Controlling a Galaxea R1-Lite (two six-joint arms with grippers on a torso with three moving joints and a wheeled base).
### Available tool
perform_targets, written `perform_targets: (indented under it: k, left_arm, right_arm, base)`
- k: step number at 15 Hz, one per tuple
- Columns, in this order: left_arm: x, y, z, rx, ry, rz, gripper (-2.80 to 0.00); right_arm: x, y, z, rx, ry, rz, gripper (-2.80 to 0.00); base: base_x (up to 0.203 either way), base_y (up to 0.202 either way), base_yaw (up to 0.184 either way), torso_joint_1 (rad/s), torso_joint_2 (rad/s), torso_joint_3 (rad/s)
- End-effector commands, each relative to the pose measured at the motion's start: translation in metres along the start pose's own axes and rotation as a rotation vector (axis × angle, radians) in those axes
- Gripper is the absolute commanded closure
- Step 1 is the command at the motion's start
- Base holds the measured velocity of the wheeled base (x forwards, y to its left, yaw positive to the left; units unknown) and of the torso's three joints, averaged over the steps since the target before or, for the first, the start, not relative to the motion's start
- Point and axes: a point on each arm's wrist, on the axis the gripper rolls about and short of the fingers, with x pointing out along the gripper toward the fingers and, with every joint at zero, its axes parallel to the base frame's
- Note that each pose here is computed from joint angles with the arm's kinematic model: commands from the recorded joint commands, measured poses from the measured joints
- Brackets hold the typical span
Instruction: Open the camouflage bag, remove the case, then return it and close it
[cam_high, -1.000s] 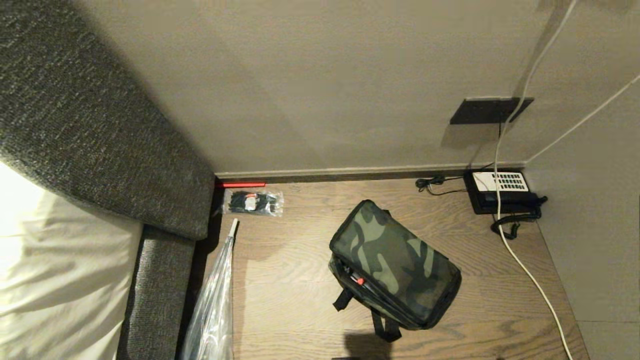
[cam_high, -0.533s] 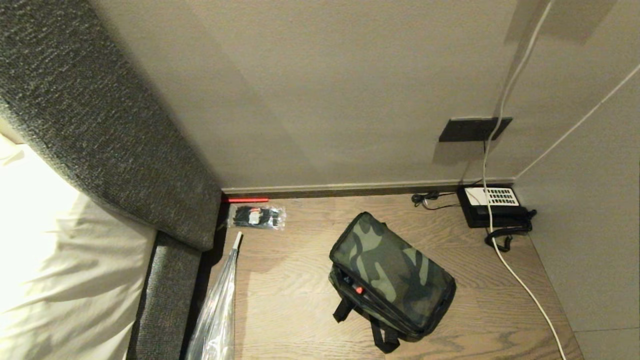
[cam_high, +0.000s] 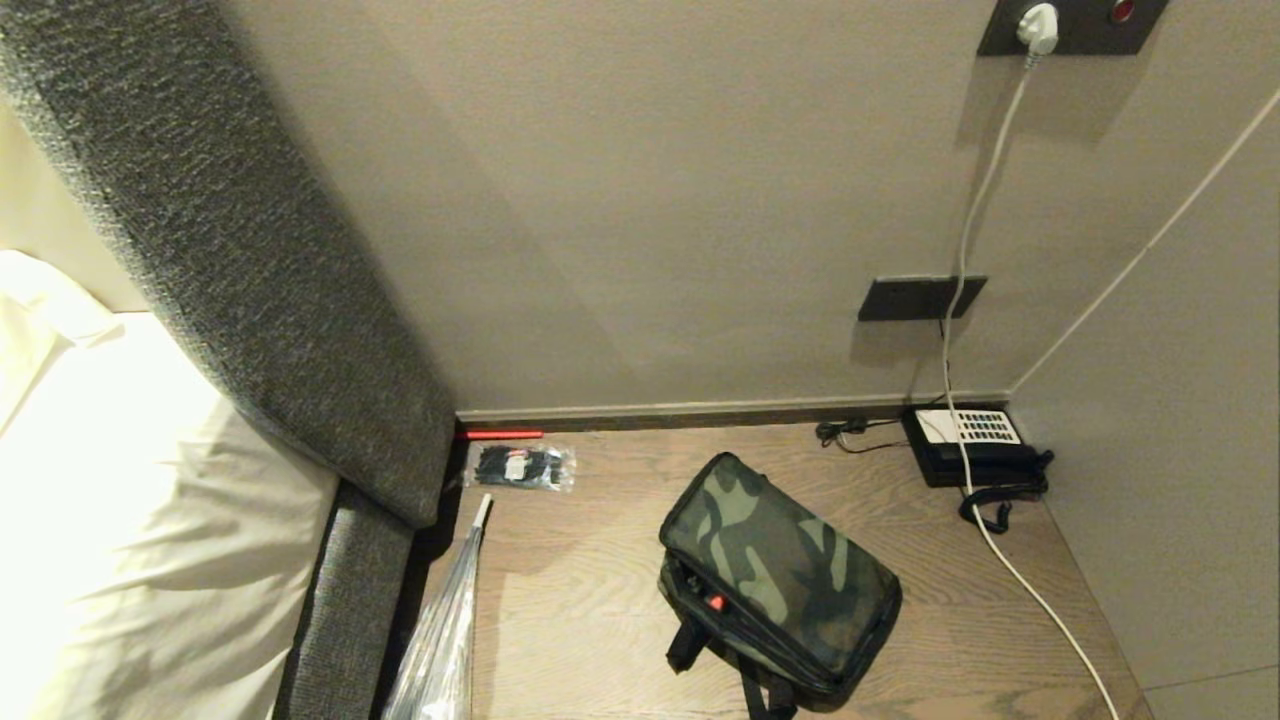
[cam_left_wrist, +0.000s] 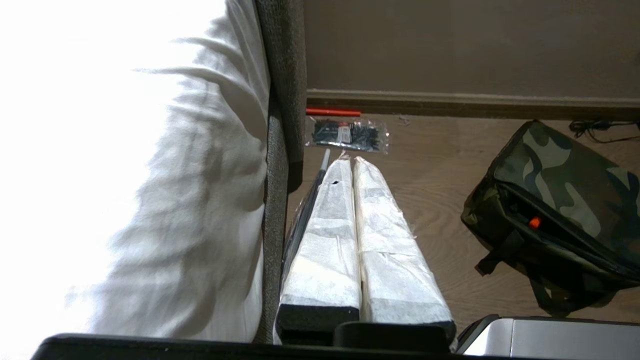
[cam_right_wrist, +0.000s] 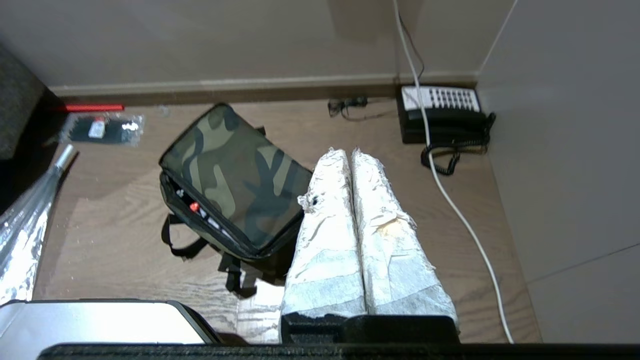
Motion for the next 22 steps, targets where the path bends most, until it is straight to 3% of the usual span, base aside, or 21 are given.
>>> perform_targets:
  k: [1, 22]
  left_arm:
    - [0.0, 0.0, 0.0, 0.0, 0.0, 0.001, 0.0]
    - [0.0001, 0.0, -0.0002, -0.001, -0.001, 0.001, 0.0]
  right_arm:
    - [0.0001, 0.0001, -0.004, 0.001, 0.001, 0.001, 0.0]
    - [0.0002, 0.0001, -0.0046, 0.0, 0.003, 0.001, 0.0]
  base:
    - [0.0, 0.0, 0.0, 0.007, 0.0, 0.207]
    - [0.0, 0.0, 0.0, 0.002, 0.0, 0.203]
